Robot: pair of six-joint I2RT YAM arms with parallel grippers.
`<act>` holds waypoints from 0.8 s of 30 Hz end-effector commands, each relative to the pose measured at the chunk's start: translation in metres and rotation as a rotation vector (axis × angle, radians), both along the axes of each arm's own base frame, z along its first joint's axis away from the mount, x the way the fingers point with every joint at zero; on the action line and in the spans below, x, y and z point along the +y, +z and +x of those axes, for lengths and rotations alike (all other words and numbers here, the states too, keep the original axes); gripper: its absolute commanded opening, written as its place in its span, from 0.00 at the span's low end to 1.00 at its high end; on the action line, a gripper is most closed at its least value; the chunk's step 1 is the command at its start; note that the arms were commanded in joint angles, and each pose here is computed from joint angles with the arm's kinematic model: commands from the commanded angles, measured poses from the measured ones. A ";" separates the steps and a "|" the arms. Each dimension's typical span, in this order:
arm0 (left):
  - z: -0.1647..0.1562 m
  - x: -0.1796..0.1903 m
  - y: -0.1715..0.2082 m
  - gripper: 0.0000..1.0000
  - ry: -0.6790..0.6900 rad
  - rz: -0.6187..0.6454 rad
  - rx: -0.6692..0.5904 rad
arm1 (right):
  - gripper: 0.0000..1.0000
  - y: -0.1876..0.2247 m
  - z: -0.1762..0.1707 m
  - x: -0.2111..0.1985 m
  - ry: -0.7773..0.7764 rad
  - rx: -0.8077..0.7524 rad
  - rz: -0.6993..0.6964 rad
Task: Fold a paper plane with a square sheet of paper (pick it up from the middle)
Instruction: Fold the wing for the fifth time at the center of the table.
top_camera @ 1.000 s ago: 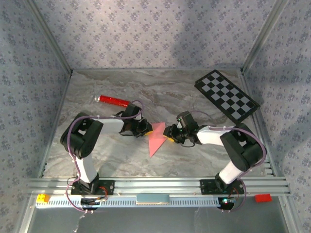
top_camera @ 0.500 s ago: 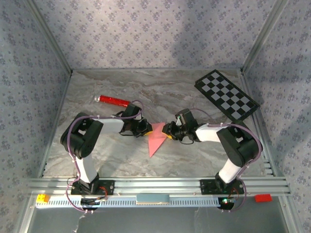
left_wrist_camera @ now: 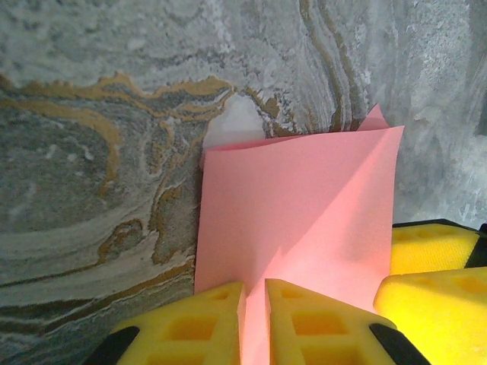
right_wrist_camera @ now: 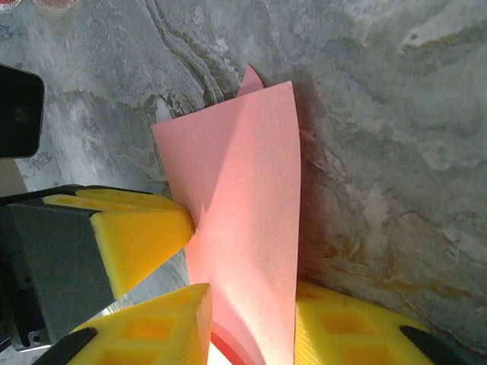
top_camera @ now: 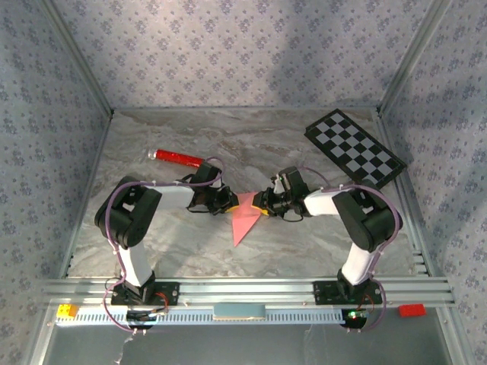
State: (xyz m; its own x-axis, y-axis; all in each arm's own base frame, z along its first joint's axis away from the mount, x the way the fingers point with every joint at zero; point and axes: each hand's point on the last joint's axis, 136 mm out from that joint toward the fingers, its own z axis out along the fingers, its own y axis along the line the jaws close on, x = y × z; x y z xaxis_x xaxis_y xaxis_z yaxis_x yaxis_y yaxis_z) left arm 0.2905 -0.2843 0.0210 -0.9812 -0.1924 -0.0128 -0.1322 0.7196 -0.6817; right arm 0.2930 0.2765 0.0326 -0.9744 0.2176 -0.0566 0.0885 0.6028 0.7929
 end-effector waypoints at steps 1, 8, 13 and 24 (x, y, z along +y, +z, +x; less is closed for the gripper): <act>-0.010 0.010 -0.014 0.16 -0.005 0.048 0.038 | 0.30 0.002 0.005 0.005 0.043 -0.025 0.024; -0.010 0.009 -0.013 0.16 -0.005 0.045 0.036 | 0.24 0.000 0.008 0.004 0.058 -0.022 0.030; -0.010 0.008 -0.010 0.16 -0.008 0.032 0.026 | 0.17 -0.003 0.008 0.005 0.073 -0.011 0.032; 0.005 0.014 0.028 0.42 0.014 0.038 -0.118 | 0.04 0.004 0.013 0.002 0.023 -0.013 0.036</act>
